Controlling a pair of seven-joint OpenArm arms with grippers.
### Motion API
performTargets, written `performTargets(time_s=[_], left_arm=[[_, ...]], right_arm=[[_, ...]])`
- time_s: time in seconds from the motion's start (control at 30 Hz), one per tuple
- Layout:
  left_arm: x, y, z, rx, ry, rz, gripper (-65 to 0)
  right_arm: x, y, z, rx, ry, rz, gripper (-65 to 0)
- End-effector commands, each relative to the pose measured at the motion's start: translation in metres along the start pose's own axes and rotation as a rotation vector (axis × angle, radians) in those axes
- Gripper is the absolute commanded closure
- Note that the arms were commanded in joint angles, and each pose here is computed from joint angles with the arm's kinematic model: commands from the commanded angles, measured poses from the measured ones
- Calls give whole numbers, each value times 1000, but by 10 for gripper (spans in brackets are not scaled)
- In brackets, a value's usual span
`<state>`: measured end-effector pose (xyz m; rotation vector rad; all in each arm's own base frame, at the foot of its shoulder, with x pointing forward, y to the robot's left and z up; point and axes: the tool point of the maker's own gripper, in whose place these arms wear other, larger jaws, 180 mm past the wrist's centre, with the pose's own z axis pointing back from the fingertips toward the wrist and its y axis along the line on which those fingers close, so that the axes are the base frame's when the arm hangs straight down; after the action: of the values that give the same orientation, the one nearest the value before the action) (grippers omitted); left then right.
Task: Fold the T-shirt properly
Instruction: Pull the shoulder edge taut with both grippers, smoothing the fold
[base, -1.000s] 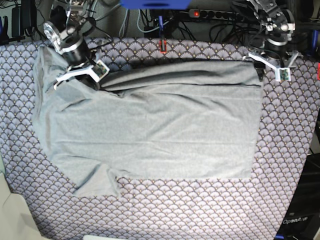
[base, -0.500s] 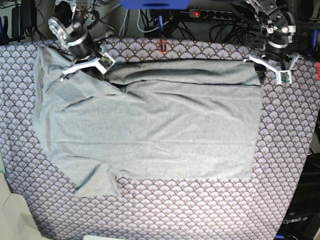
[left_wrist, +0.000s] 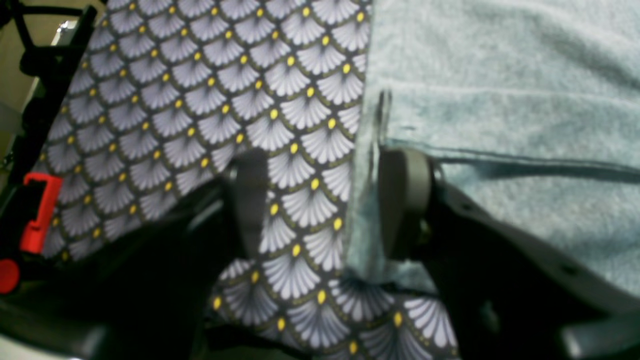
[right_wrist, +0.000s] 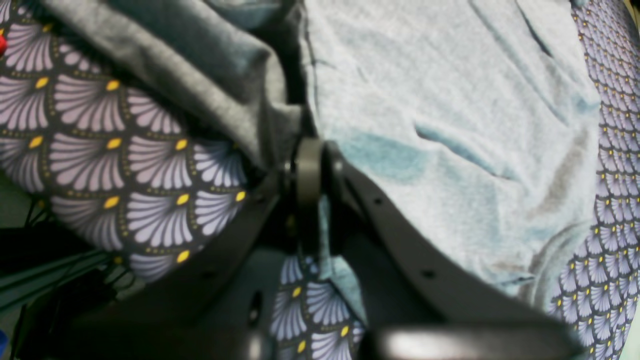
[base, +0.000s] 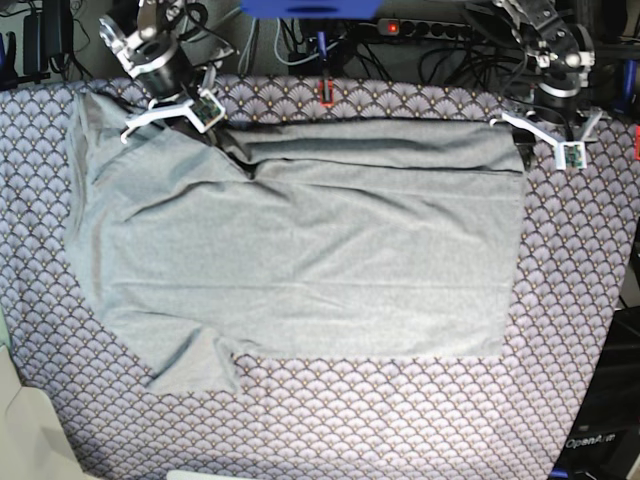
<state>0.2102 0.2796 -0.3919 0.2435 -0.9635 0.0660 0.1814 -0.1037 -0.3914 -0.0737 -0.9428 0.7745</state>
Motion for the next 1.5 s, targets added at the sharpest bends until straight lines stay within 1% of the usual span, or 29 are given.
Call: performTargets(time_s=[0.0, 0.2, 0.27, 0.33, 0.53, 0.63, 0.77, 0.9, 1.1, 1.27, 1.37, 1.47], left_arm=[[14, 4, 2, 7, -53, 0, -338], [16, 6, 4, 11, -58, -6, -338], [17, 6, 4, 12, -60, -5, -338], [16, 6, 4, 12, -59, -6, -338], [16, 6, 4, 13, -56, -11, -338], [15, 6, 5, 13, -54, -12, -338], [15, 6, 5, 13, -54, -12, -338], [16, 6, 4, 13, -57, -11, -338], [18, 5, 3, 12, -61, -11, -338], [18, 5, 3, 12, -61, -11, -338], [18, 4, 3, 10, -61, -10, -338], [18, 5, 3, 12, -60, -9, -338]], right_arm=[[9, -5, 2, -19, -38, -3, 0], [3, -12, 1, -35, -5, -2, -2], [-1, -18, -2, -49, 29, 2, -43], [-8, -23, -4, -62, 76, 3, -107], [-6, -27, -6, -70, 72, 1, -273], [-6, -28, -6, -72, 74, 7, -316], [-8, -27, -4, -71, 84, 8, -342], [-16, -32, -1, -72, 104, 28, -340], [-28, -46, 5, -110, 132, 22, -338], [-30, -46, 7, -111, 137, 20, -335], [-28, -47, 7, -114, 133, 23, -290], [-26, -49, 6, -119, 128, 24, -208]])
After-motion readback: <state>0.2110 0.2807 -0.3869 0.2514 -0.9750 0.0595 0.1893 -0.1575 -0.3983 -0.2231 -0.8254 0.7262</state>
